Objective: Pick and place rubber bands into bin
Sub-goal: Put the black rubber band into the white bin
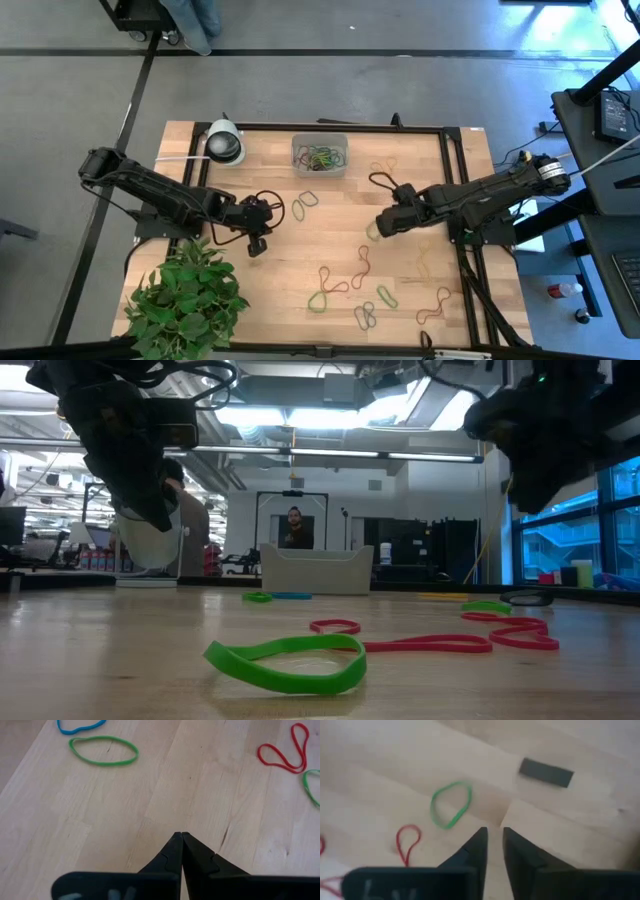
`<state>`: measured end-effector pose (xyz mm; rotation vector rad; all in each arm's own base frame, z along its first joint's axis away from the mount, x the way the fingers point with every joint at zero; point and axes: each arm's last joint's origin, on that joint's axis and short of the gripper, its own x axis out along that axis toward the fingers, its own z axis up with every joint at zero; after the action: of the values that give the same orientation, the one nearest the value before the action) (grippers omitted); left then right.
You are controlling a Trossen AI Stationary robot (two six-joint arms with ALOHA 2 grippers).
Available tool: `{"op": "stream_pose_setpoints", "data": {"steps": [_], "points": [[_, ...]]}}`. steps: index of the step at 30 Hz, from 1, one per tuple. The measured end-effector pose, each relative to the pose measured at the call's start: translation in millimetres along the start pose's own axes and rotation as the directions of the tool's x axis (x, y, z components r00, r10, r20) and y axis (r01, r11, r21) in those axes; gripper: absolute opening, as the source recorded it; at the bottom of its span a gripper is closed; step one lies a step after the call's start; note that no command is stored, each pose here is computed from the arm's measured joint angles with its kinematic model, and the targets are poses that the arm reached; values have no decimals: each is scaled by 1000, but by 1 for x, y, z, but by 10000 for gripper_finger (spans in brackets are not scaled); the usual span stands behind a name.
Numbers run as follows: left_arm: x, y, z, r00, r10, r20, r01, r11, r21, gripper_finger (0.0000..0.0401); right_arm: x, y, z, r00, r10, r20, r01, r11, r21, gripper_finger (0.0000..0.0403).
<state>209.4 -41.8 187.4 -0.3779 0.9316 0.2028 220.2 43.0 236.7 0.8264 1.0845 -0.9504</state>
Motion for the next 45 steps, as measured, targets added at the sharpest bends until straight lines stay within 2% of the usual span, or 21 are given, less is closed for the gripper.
{"op": "stream_pose_setpoints", "data": {"steps": [6, 12, 18, 23, 27, 30, 33, 39, 45], "points": [[0, 0, 0, 1000, -1, 0, 1, 1000, -1, 1, 10, -2, 17, 996, -71, 55, 72, 997, -28, 137], [0, -1, 1, 1000, -9, 12, 9, 999, -47, 1, 38, -3, 34, 983, -182, 39, 184, 982, -43, 191], [0, -2, 2, 1000, -18, 23, 20, 997, -79, 1, 84, -22, 23, 980, -194, -41, 193, 981, -20, 237], [0, -2, 2, 999, -39, 9, 39, 994, -101, 1, 107, -38, 10, 984, -167, -58, 167, 986, -13, 248], [0, -2, 2, 999, -39, 9, 40, 993, -110, 1, 116, -44, 5, 988, -144, -48, 144, 990, -7, 232], [0, -2, 2, 999, -39, 9, 40, 993, -110, 1, 117, -45, 5, 989, -140, -47, 140, 990, -12, 198], [0, -2, 2, 999, -39, 9, 40, 993, -110, 1, 116, -43, 6, 990, -131, -50, 130, 991, -36, 147], [0, -2, 2, 999, -39, 9, 40, 993, -110, 1, 112, -36, 9, 992, -118, -39, 114, 989, -99, 18], [0, -2, 2, 999, -39, 9, 40, 993, -110, 1, 108, -30, 13, 994, -106, -28, 102, 989, -103, 10]]}}
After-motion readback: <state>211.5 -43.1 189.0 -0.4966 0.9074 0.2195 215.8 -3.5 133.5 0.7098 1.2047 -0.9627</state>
